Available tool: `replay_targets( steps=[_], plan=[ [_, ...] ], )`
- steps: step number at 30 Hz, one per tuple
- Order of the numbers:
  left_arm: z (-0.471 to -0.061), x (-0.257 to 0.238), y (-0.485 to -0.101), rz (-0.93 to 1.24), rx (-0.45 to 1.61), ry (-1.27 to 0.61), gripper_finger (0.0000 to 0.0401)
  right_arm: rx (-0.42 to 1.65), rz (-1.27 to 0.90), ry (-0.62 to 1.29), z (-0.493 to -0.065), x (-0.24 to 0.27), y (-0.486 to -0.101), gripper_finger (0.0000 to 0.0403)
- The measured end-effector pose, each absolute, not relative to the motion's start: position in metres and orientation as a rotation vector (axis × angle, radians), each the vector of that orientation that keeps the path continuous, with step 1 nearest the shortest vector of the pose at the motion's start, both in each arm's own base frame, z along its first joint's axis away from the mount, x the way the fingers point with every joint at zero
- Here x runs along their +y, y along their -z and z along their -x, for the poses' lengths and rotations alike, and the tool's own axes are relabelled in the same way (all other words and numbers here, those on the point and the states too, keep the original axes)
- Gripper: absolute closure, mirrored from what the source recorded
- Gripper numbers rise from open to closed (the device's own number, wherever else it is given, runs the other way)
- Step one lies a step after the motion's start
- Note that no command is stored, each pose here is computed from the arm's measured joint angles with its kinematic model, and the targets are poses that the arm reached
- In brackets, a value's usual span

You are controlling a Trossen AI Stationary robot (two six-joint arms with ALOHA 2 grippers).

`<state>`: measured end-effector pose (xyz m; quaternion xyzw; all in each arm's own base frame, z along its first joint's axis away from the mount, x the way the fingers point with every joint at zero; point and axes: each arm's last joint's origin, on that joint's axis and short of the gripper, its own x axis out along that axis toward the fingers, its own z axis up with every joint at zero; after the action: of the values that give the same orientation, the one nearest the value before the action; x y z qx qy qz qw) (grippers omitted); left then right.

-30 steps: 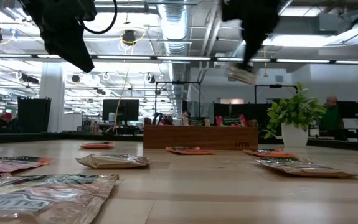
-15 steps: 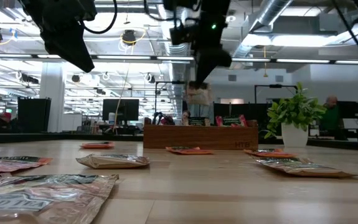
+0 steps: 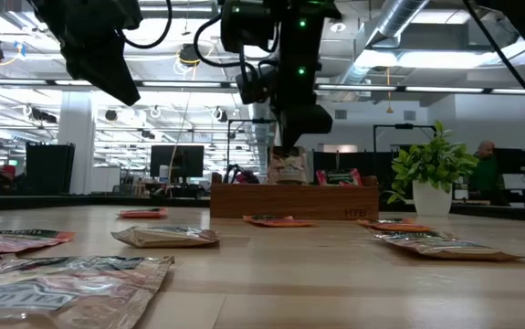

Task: Pick & Place Tea
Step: Put the brown tea bag into the middle slot of the wooden organizer

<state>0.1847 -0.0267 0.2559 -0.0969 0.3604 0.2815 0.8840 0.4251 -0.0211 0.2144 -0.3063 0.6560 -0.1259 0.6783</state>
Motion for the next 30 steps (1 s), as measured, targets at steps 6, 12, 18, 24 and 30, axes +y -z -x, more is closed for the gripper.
replay_targets(
  steps=[6,12,18,24,30],
  plan=[
    [-0.185,-0.027,-0.256,0.201,0.747,-0.588,0.0250,1.468,0.643,0.321,-0.425,-0.029,-0.214,0.0403],
    [-0.185,-0.027,-0.256,0.199,0.745,-0.591,0.0250,1.448,0.622,0.336,-0.427,-0.035,-0.215,0.0403],
    [-0.185,-0.027,-0.256,0.199,0.745,-0.591,0.0250,1.437,0.572,0.301,-0.428,-0.038,-0.214,0.0403],
    [-0.185,-0.027,-0.256,0.199,0.745,-0.591,0.0250,1.444,0.571,0.308,-0.427,-0.041,-0.214,0.0403],
    [-0.185,-0.027,-0.256,0.200,0.745,-0.591,0.0250,1.483,0.568,0.311,-0.423,-0.048,-0.213,0.0403]
  ],
)
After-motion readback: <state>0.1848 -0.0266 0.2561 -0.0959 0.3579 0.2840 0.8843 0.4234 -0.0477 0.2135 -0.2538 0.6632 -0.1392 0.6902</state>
